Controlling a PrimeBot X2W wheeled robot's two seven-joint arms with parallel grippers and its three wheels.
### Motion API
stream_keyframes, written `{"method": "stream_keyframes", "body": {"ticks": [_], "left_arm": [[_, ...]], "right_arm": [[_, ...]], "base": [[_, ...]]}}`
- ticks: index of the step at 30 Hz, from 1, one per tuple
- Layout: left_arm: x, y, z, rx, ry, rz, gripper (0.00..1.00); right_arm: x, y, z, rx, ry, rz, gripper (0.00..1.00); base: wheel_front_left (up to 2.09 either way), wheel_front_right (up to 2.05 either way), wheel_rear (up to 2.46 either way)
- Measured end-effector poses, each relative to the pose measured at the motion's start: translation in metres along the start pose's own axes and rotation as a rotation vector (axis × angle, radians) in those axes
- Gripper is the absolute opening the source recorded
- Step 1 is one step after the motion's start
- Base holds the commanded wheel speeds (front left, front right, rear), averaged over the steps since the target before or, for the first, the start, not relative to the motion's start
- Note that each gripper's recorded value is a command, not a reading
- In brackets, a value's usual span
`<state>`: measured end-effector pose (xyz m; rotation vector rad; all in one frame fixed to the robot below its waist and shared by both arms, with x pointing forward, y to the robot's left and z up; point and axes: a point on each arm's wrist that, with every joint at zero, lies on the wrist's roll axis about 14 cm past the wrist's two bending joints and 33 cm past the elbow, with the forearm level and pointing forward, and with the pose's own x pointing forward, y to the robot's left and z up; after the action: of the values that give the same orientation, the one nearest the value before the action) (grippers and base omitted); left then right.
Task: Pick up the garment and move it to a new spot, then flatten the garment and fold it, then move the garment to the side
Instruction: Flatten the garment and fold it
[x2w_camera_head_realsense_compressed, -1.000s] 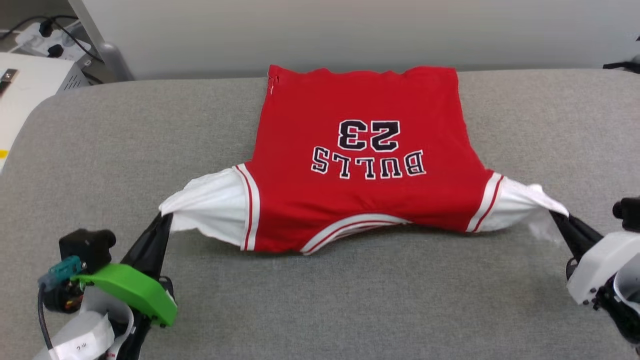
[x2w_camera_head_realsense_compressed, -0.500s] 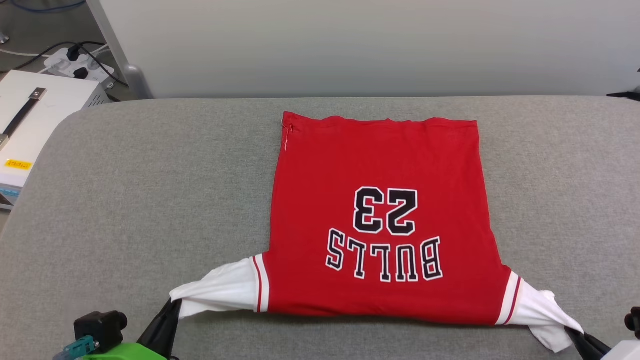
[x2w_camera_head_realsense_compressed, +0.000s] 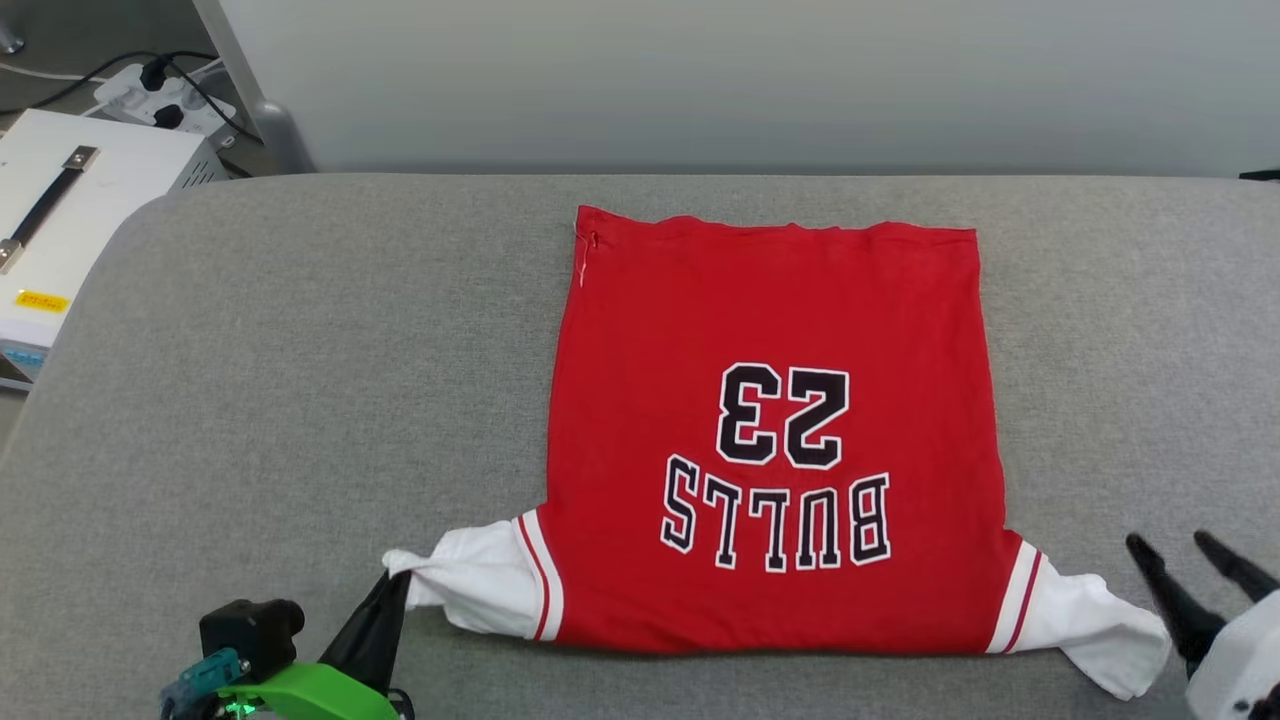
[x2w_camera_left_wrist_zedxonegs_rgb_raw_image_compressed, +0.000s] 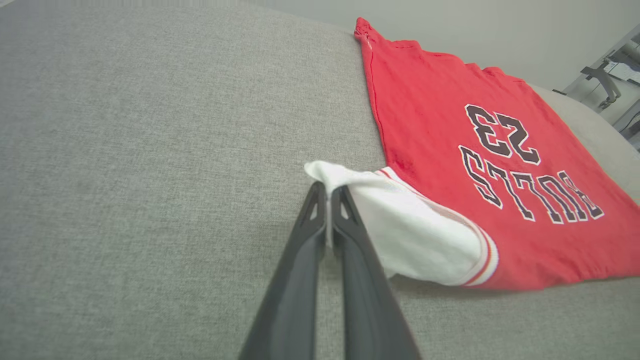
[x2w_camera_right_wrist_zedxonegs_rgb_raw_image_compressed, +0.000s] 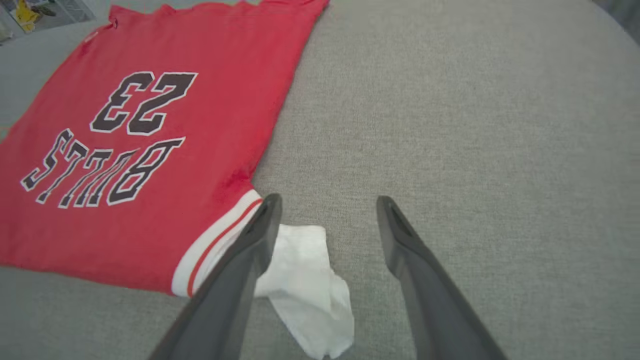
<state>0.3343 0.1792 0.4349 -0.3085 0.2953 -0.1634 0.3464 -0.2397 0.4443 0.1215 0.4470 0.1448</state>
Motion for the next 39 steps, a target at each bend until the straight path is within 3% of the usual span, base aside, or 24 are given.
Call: {"method": "stream_keyframes", "body": {"ticks": [5, 10, 18, 22, 27, 28, 39], "left_arm": [[0.013, -0.008, 0.011, 0.021, -0.032, -0.027, 0.00], [0.027, -0.013, 0.023, 0.031, -0.065, -0.041, 0.00], [0.059, -0.024, 0.040, 0.031, -0.127, -0.065, 0.00], [0.072, -0.021, 0.041, 0.040, -0.141, -0.057, 0.00], [0.087, -0.020, 0.035, 0.039, -0.139, -0.059, 0.00], [0.095, -0.019, 0.031, 0.034, -0.134, -0.058, 0.00], [0.109, 0.001, 0.012, 0.038, -0.102, -0.008, 0.00]], "right_arm": [[0.019, -0.003, 0.084, -0.090, -0.196, 0.002, 1.00], [0.044, 0.000, 0.154, -0.162, -0.301, 0.014, 1.00], [0.117, -0.008, 0.191, -0.206, -0.127, 0.006, 1.00], [0.159, -0.002, 0.186, -0.238, 0.019, 0.017, 1.00], [0.205, 0.001, 0.143, -0.262, 0.309, 0.018, 1.00], [0.225, -0.004, 0.122, -0.263, 0.426, 0.005, 1.00], [0.286, 0.001, 0.052, -0.213, 0.602, 0.025, 1.00]], "base": [[0.00, 0.00, 0.00], [0.00, 0.00, 0.00], [0.00, 0.00, 0.00], [0.00, 0.00, 0.00], [0.00, 0.00, 0.00], [0.00, 0.00, 0.00], [0.00, 0.00, 0.00]]}}
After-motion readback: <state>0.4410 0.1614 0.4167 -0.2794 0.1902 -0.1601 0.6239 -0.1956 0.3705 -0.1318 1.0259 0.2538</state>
